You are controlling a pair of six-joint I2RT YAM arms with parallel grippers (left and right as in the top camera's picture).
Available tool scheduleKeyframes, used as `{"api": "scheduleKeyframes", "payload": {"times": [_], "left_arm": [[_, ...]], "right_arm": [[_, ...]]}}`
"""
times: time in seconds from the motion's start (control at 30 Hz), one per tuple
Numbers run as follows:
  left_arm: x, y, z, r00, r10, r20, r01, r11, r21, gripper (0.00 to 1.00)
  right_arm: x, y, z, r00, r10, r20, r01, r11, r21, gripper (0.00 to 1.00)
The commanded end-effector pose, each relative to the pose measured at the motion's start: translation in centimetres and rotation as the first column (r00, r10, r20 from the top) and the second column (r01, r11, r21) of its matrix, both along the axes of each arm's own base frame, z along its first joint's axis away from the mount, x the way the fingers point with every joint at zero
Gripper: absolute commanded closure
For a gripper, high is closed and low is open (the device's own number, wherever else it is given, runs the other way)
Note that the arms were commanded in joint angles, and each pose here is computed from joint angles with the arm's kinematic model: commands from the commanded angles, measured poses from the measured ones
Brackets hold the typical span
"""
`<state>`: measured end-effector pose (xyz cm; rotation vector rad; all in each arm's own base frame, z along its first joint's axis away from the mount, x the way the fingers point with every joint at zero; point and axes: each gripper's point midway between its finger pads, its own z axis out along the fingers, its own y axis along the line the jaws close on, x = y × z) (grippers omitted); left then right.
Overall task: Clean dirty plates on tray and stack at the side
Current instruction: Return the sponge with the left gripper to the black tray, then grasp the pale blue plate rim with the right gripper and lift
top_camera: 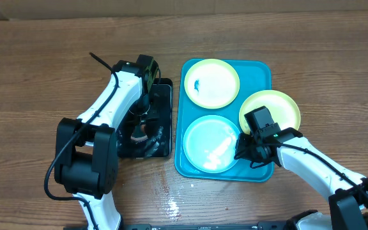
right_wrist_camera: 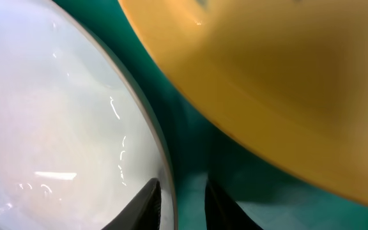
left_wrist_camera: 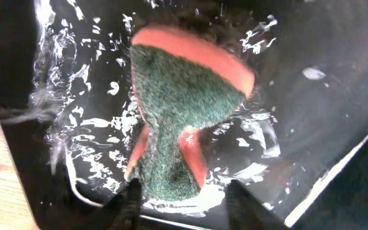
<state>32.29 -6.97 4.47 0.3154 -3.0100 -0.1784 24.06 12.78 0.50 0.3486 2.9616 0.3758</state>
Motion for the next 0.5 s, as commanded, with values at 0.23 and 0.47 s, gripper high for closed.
{"api": "scheduleKeyframes", "payload": {"times": [0.23, 0.47], "left_arm": [[1.5, -0.3, 10.5, 0.974, 0.002, 0.228, 0.016, 0.997, -0.077, 0.00], [1.5, 0.8, 21.4, 0.857, 0.051, 0.513, 0.022, 0.991, -0.135, 0.00]], "right_arm": [[0.8, 0.0, 2.6, 1.000, -0.006, -0.020, 0.006, 1.000, -0.021, 0.96], [4.7, 2.2, 10.7, 0.983, 0.141, 0.119, -0.135, 0.989, -0.057, 0.96]]}}
